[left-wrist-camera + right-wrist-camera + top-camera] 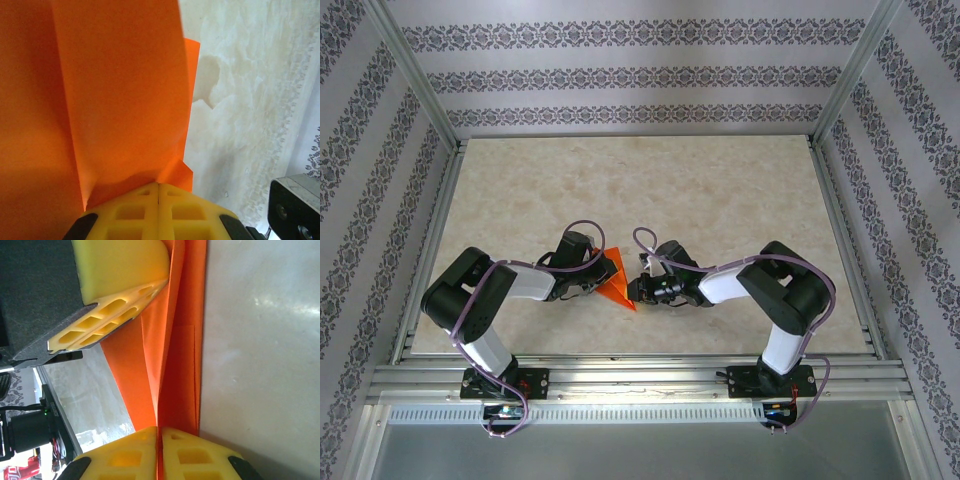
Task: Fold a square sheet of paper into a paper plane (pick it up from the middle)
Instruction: Fourth fold the wing at the center of the table.
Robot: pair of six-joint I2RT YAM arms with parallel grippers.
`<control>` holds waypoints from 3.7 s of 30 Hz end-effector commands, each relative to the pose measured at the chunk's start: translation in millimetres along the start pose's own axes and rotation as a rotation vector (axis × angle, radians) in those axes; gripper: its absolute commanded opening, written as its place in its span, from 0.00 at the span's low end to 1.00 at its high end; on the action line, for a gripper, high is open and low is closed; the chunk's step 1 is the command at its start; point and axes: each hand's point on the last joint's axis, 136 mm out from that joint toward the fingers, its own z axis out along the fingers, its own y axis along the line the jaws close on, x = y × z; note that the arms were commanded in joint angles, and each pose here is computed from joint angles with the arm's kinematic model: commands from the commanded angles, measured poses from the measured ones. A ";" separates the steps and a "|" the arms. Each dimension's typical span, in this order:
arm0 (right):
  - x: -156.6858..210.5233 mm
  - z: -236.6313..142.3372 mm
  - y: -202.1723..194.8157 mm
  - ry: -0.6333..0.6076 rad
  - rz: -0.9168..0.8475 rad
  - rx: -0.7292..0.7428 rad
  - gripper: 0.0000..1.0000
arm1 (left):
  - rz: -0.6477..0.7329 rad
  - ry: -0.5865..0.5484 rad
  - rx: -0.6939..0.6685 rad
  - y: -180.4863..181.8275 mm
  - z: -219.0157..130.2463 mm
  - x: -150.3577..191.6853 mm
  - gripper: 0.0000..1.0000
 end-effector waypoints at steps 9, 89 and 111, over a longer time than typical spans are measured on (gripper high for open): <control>35.9 -10.1 -28.2 0.103 0.077 0.089 0.08 | -0.008 0.014 -0.048 19.2 1.9 4.3 0.05; 10.2 -24.9 6.8 0.065 -0.211 0.232 0.27 | -0.017 0.014 -0.028 16.3 2.6 4.4 0.04; 20.1 -9.0 -10.7 0.132 -0.197 0.280 0.17 | -0.018 0.014 -0.019 15.2 3.1 4.5 0.04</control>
